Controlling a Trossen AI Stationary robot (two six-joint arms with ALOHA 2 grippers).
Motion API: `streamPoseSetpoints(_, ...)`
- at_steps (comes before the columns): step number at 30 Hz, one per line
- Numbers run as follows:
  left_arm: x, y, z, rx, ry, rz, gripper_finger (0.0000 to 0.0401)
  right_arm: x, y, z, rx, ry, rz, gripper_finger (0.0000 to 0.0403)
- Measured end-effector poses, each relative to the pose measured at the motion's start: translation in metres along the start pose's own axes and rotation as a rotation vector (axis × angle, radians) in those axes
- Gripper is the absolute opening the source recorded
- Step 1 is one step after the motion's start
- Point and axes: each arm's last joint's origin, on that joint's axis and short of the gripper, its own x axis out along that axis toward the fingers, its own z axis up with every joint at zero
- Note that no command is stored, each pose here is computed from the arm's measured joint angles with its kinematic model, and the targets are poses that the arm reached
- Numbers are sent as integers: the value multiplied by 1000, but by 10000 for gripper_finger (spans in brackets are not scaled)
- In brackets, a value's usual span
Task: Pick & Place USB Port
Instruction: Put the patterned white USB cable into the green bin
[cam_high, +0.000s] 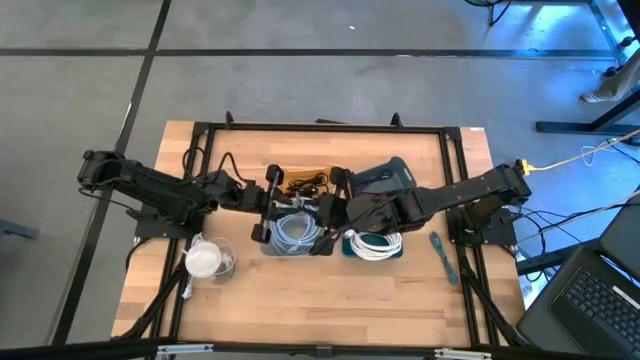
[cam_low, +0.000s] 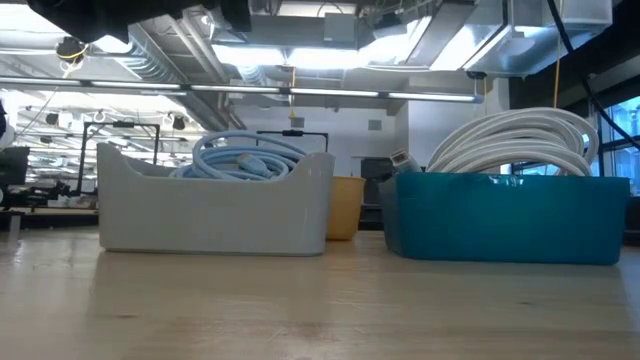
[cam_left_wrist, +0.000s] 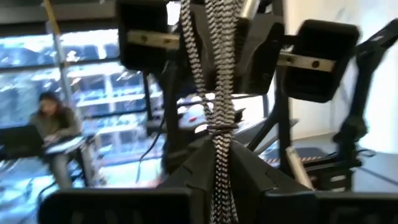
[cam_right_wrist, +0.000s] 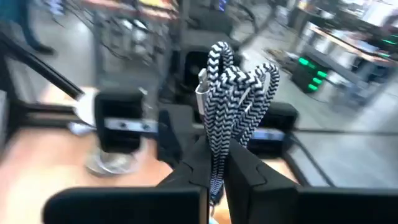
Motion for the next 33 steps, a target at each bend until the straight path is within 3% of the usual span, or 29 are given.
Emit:
streamPoseSetpoints(7,-1,1,-14,-30,161,120,114,-35,-24,-14,-110,229,-327,17)
streamPoseSetpoints(14,-3,2,-23,-83,253,189,170,-62,-65,-47,-71,591,-398,17)
streamPoseSetpoints(21,-2,1,-20,-105,219,169,174,-46,-95,-86,-68,862,-358,17)
streamPoseSetpoints(33,-2,0,-19,-147,197,154,171,-10,-140,-165,-69,1031,-287,17)
